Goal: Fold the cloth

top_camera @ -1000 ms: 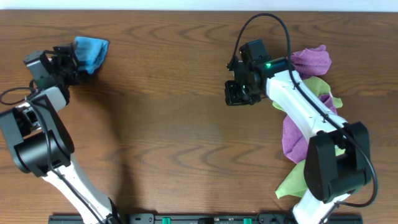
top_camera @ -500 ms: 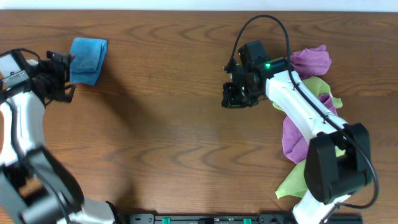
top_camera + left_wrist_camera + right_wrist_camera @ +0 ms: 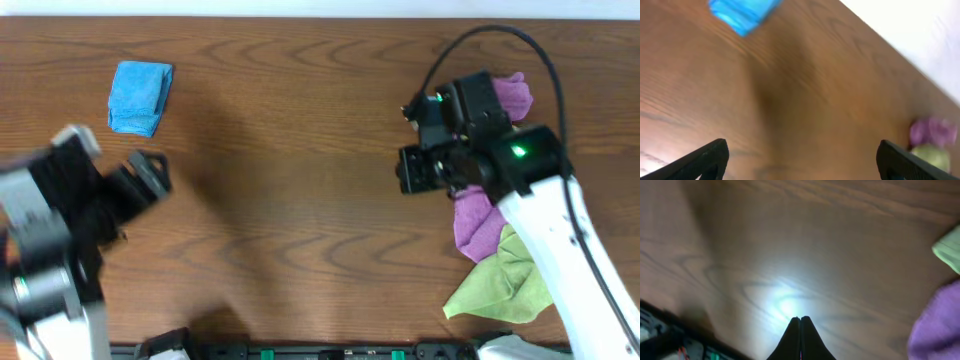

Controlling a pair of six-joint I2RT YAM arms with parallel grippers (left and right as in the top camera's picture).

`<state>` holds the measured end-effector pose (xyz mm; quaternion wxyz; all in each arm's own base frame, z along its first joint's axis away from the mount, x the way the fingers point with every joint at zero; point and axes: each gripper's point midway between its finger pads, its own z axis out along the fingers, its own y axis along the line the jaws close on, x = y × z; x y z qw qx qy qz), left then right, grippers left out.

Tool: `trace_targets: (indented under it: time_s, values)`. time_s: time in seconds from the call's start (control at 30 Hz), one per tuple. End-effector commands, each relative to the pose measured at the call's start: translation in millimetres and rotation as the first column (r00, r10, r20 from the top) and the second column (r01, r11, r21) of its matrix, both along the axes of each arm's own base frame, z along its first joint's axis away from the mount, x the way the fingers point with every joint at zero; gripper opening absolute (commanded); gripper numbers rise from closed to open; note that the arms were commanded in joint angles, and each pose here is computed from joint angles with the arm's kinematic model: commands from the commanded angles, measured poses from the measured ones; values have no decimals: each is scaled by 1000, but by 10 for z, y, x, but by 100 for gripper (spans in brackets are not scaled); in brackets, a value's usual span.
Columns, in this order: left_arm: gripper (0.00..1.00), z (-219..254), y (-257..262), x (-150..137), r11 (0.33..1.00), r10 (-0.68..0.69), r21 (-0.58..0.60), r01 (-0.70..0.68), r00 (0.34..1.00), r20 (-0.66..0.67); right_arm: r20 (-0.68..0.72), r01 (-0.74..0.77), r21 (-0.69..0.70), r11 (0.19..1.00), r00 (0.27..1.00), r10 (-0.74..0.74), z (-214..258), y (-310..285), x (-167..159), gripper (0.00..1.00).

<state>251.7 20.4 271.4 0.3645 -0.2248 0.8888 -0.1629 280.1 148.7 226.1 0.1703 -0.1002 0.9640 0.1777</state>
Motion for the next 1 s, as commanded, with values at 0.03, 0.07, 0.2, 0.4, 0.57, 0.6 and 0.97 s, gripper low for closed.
trace_targets:
  time_s: [0.03, 0.07, 0.2, 0.4, 0.57, 0.6, 0.97]
  values:
    - [95, -1, -303, -449, 973, -184, 150, 173, 981, 60, 121, -36, -80, 996, 992, 46, 290, -139, -304, 2]
    - [96, -25, -349, -540, 967, -207, 163, 195, 976, 61, 137, -38, -94, 995, 989, 51, 311, -167, -376, 2]
    - [95, -251, -491, -852, 942, -289, 190, 277, 957, 38, 195, -69, -106, 992, 977, 89, 290, -217, -700, 2]
    - [96, -686, -783, -1106, 896, -435, 107, 430, 900, 21, 205, -63, -77, 995, 976, 78, -113, -351, -1080, 2]
    - [96, -790, -818, -1122, 902, -429, 59, 428, 903, 6, 202, -52, -71, 996, 977, 65, -305, -431, -1215, 91]
    - [96, -784, -816, -1116, 905, -423, 54, 422, 906, 8, 202, -52, -71, 996, 977, 65, -305, -430, -1215, 99]
    - [95, -772, -813, -1100, 928, -373, 2, 373, 928, 7, 205, -54, -67, 996, 976, 67, -301, -419, -1206, 99]
